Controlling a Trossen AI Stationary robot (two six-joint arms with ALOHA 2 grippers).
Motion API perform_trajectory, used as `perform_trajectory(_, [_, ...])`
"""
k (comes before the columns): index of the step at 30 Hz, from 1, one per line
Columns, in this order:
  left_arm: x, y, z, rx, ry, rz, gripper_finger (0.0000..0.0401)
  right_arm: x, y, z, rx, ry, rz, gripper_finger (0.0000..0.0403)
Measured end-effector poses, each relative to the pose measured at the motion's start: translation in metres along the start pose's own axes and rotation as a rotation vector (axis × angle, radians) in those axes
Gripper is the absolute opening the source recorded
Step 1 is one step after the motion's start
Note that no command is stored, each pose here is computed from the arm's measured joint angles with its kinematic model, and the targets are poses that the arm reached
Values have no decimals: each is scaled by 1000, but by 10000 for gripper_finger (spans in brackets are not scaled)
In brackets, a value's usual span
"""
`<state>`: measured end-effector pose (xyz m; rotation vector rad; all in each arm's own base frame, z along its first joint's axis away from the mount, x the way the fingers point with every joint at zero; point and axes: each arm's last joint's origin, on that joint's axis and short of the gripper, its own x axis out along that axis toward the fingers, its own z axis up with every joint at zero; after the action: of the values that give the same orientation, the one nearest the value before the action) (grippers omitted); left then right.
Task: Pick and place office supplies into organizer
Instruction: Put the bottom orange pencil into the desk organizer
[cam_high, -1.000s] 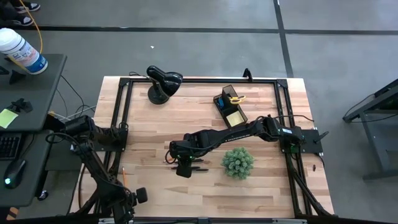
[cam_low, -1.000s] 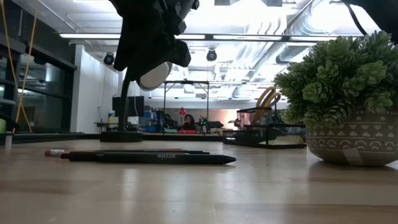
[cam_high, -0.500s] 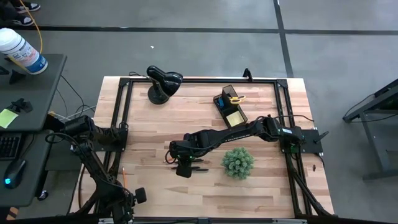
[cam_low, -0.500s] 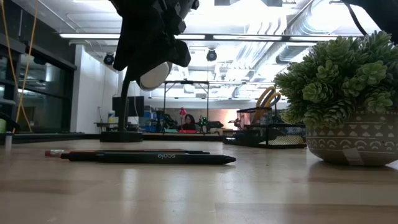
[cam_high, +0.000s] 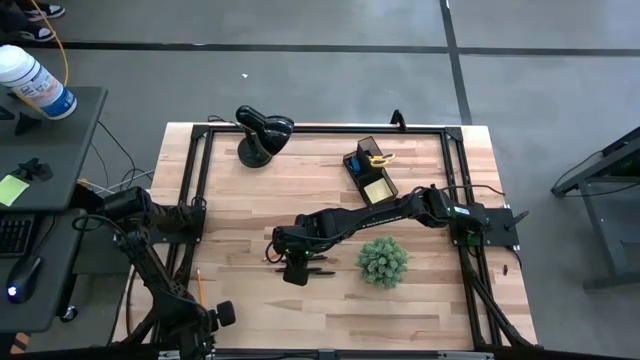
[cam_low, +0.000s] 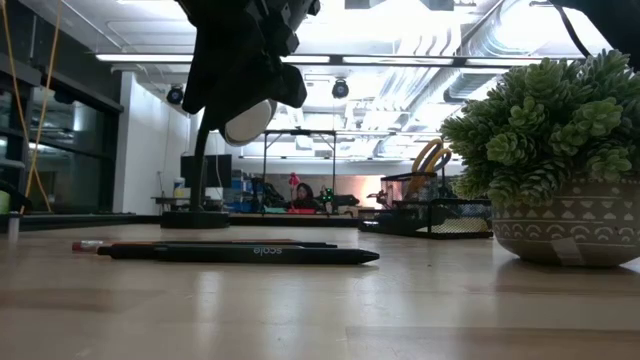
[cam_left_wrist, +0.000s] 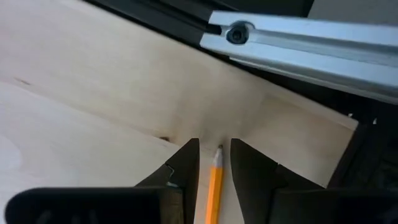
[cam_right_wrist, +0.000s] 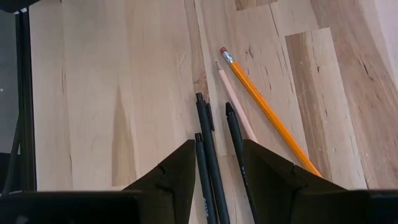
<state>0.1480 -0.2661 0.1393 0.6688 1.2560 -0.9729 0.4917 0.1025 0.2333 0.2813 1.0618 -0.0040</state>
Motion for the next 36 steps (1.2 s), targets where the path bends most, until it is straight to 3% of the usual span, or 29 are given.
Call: perform_trajectory(36, [1,-7,-2,-11,21,27,81,0,0,1,0,-10,5,129])
